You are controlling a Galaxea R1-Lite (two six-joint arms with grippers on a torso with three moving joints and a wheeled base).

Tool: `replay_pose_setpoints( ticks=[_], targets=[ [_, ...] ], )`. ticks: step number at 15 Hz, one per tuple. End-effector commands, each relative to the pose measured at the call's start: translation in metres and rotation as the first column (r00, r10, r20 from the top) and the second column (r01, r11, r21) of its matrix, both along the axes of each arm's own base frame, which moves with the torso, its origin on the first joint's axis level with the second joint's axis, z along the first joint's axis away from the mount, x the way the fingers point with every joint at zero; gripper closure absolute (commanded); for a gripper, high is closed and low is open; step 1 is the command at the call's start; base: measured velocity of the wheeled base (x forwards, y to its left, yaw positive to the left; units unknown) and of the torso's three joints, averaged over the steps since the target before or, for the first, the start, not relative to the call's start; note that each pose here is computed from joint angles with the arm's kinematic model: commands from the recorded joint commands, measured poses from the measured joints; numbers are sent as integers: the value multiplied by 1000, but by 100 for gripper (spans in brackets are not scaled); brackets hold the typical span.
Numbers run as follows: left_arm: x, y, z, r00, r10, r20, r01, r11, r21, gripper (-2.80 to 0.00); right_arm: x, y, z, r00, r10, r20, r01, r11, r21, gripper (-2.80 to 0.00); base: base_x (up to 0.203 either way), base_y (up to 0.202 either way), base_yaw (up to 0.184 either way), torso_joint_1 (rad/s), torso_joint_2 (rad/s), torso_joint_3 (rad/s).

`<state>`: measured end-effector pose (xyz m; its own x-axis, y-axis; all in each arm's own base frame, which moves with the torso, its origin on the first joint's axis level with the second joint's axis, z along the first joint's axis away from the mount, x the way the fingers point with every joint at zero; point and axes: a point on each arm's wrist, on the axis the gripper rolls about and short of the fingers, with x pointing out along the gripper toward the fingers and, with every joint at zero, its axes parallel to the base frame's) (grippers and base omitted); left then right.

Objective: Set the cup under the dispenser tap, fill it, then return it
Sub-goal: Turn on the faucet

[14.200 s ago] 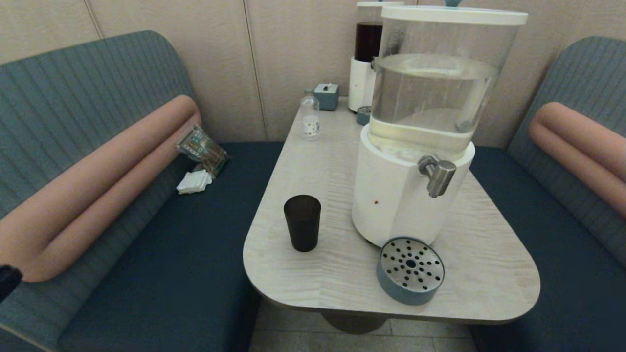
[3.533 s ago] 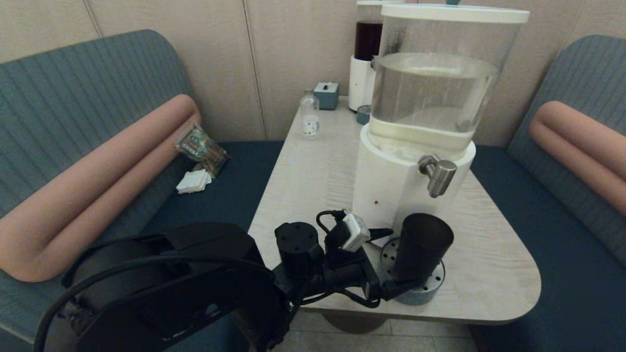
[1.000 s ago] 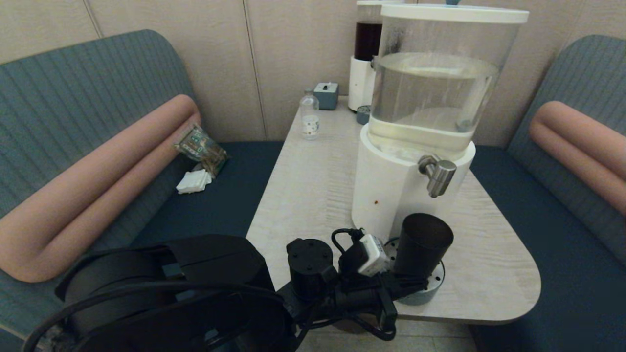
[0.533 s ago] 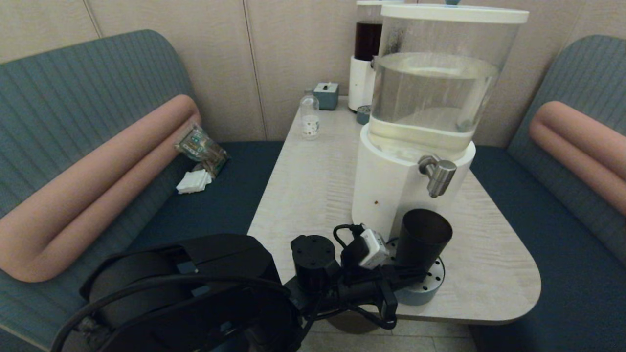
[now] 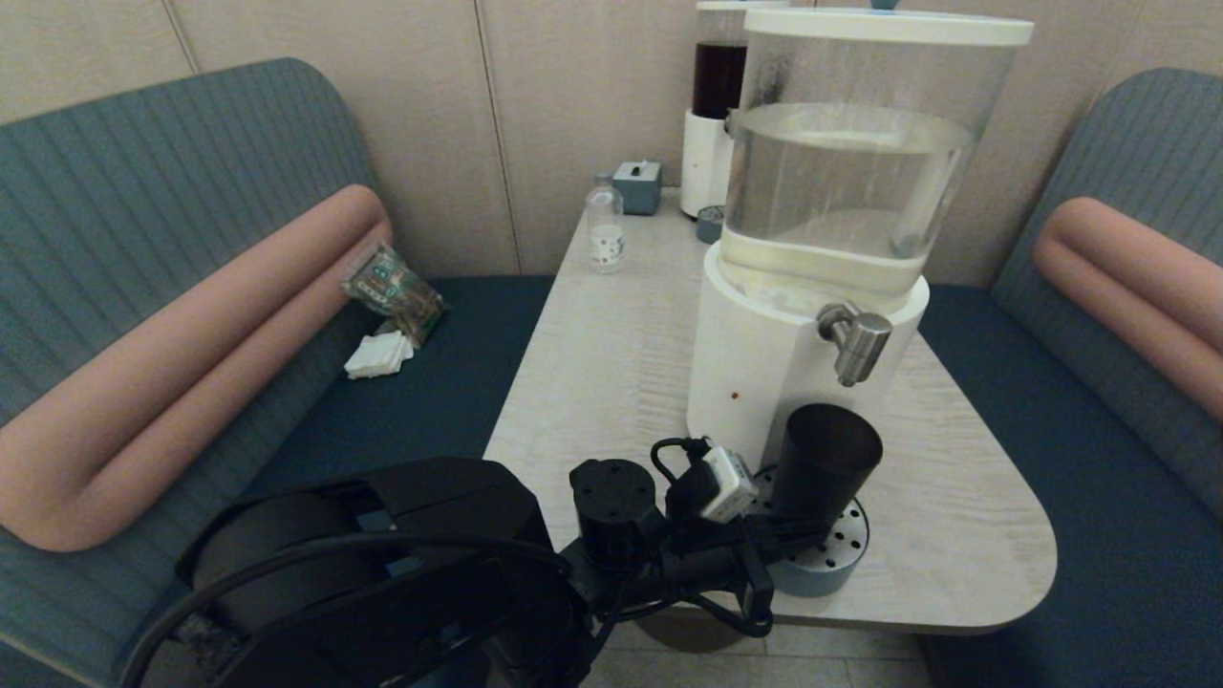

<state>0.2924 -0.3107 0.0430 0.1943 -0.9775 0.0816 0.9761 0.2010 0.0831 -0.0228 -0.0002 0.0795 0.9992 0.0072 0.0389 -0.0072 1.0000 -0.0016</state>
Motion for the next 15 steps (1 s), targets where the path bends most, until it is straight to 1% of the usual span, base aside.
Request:
replay_pose_setpoints(
  ticks=[1,4,5,7,10,11,12,13,14,15],
  targets=[
    [1,1,0,1000,-1,6,1,1000,-6,0,1,0,-4,1000,0,-10,0,1000,0,0,0,0,0,0,0,0],
    [1,2,1,1000,1,5,-1,1000,-5,0,1,0,-4,1000,0,-11,0,1000,0,0,0,0,0,0,0,0],
    [-1,3,6,1000,0,9,0,1000,-9,0,1,0,-4,1000,0,-11,0,1000,0,0,0,0,0,0,0,0],
    [-11,10,21,1000,-6,13,6,1000,-13,0,1,0,-4,1000,0,-11,0,1000,0,0,0,0,0,0,0,0],
    [-44,33,50,1000,-23,4,23,1000,-6,0,1,0,-4,1000,0,-11,0,1000,0,0,0,0,0,0,0,0],
    [-54,43,62,1000,-8,3,8,1000,-15,0,1,0,-4,1000,0,-11,0,1000,1,0,0,0,0,0,0,0],
    [-62,53,73,1000,21,-3,-21,999,-26,0,1,0,-4,1000,0,-11,0,1000,0,0,0,0,0,0,0,0],
    [-68,63,88,998,68,-3,-68,996,-57,0,1,0,-4,1000,0,-11,0,1000,0,0,0,0,0,0,0,0],
    [-75,75,104,991,134,-9,-135,986,-98,0,1,0,-4,1000,0,-11,0,1000,0,0,0,0,0,0,0,0],
    [-80,88,121,975,221,-28,-222,963,-152,0,1,0,-4,1000,0,-11,0,1000,0,0,0,0,0,0,0,0]
  ],
)
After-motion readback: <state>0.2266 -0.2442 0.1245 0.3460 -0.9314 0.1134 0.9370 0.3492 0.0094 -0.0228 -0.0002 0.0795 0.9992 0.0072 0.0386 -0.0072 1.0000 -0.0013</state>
